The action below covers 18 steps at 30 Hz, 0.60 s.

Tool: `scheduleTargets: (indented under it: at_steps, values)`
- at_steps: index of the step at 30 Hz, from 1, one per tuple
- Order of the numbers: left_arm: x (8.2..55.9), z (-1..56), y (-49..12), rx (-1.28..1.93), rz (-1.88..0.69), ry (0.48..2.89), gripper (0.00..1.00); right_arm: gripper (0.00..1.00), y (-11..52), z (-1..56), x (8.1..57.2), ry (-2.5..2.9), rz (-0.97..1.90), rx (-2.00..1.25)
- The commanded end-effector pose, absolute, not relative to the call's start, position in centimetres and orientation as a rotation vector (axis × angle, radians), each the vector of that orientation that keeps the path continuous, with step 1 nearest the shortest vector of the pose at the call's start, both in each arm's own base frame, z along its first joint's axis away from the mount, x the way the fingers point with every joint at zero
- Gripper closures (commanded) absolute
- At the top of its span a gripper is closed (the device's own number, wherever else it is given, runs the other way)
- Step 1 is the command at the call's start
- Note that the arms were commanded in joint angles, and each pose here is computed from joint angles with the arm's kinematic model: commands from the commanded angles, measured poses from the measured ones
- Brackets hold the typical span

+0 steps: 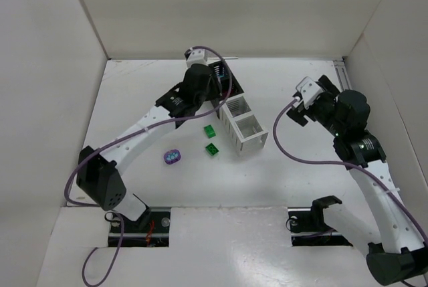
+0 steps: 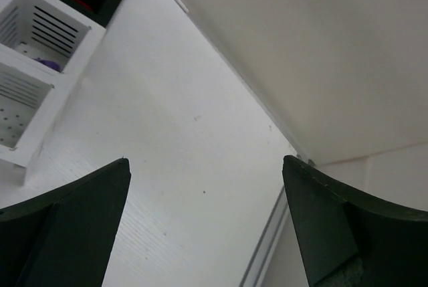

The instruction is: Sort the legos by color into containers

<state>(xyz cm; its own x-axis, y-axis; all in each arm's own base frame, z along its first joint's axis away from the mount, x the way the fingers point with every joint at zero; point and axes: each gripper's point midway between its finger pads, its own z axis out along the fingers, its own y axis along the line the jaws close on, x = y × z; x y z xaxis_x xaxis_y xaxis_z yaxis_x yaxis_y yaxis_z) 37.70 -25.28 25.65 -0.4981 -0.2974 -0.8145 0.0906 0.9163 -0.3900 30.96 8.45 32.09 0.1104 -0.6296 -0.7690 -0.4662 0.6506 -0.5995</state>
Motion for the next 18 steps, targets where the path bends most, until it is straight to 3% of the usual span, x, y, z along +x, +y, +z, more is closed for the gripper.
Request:
scheduleTargets:
  at_steps: [1,8,15,18]
  values:
    - [39.4,26.4,-28.2,-0.081,-0.480,2.017,0.83,0.00,6.0,32.1,30.4,1.592,-0.236,-0.846]
    - [40.4,25.3,-32.1,0.016,-0.454,2.044,0.80,0.00,4.9,32.4,29.7,1.605,-0.287,-0.809]
    - [40.5,23.9,-33.8,0.062,-0.456,2.071,0.70,0.00,4.4,31.8,29.7,1.630,-0.299,-0.804]
    - [40.5,23.3,-34.0,0.070,-0.458,2.083,0.59,0.00,4.4,31.8,29.7,1.630,-0.299,-0.804]
